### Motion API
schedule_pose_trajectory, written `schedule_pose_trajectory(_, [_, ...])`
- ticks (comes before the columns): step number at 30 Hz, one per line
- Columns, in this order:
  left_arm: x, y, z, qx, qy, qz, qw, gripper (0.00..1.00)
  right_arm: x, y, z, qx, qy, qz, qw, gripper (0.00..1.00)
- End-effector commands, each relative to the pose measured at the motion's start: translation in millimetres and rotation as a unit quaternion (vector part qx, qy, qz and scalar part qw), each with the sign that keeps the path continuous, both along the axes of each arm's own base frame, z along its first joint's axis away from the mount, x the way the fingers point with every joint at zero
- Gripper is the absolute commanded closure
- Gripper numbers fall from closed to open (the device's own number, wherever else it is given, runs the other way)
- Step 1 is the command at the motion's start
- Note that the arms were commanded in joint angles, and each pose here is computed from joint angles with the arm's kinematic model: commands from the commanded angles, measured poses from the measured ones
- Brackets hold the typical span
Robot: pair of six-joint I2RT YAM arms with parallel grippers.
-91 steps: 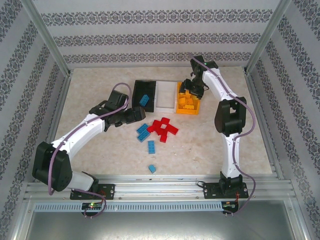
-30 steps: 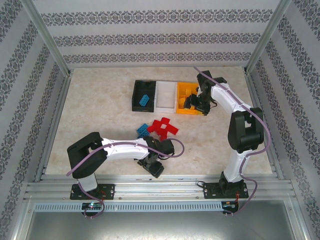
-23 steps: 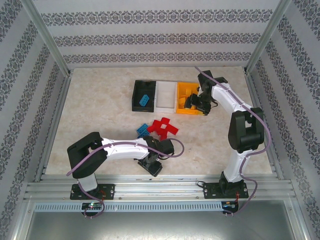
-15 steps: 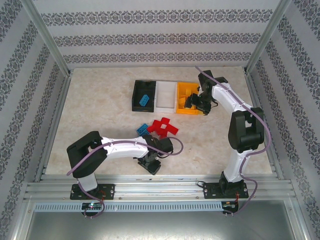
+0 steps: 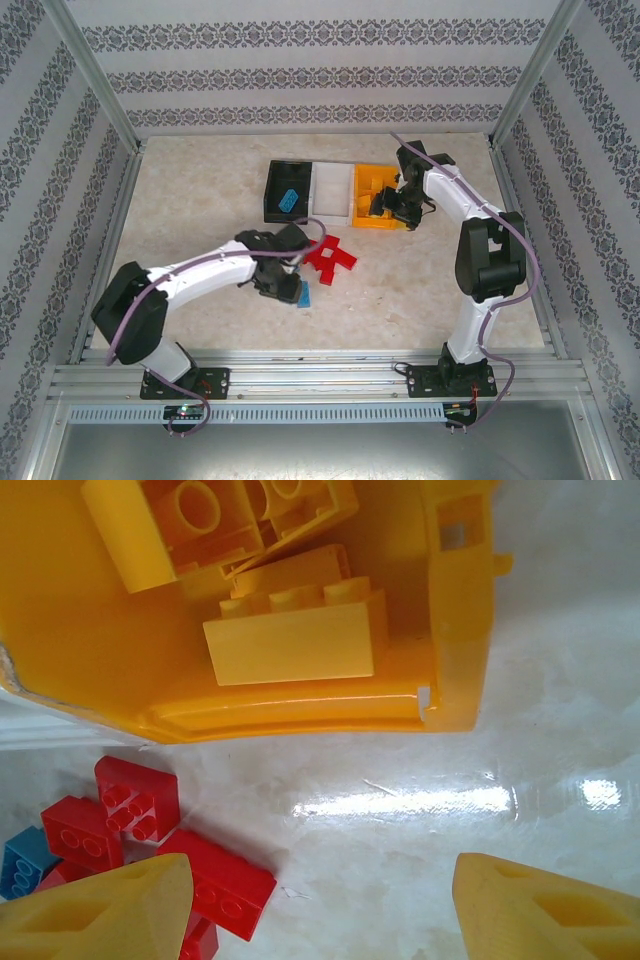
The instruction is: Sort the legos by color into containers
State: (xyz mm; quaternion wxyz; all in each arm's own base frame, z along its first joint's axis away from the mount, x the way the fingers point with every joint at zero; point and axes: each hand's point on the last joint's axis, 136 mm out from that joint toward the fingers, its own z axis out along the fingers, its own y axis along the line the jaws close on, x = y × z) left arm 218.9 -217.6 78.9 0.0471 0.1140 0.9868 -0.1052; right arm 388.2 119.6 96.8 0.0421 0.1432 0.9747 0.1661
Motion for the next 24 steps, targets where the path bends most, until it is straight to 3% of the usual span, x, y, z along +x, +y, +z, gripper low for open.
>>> schedule_pose_trajectory(1, [31,10,36,-0.054,-0.021,0.064,0.996,0.69,0,0,-4,0.012,0.008,-0.006,1.0,0.31])
schedule_pose_trajectory(6, [106,30,80,-0.134,-0.073,0.17,0.974,0.7,-13,5,-14,0.019,0.024,-0.002,1.0,0.31])
schedule_pose_trajectory(10, [164,38,94,-0.163,-0.099,0.21,0.959,0.71,-23,12,-20,0.021,0.034,0.003,0.999,0.31])
schedule_pose_trajectory(17, [251,37,99,-0.139,-0.123,0.197,0.963,0.71,-51,35,-20,0.021,0.044,0.036,0.998,0.3])
schedule_pose_trajectory(24, [302,44,75,-0.093,-0.122,0.191,0.97,0.71,-87,57,-24,0.025,0.057,0.065,0.996,0.3])
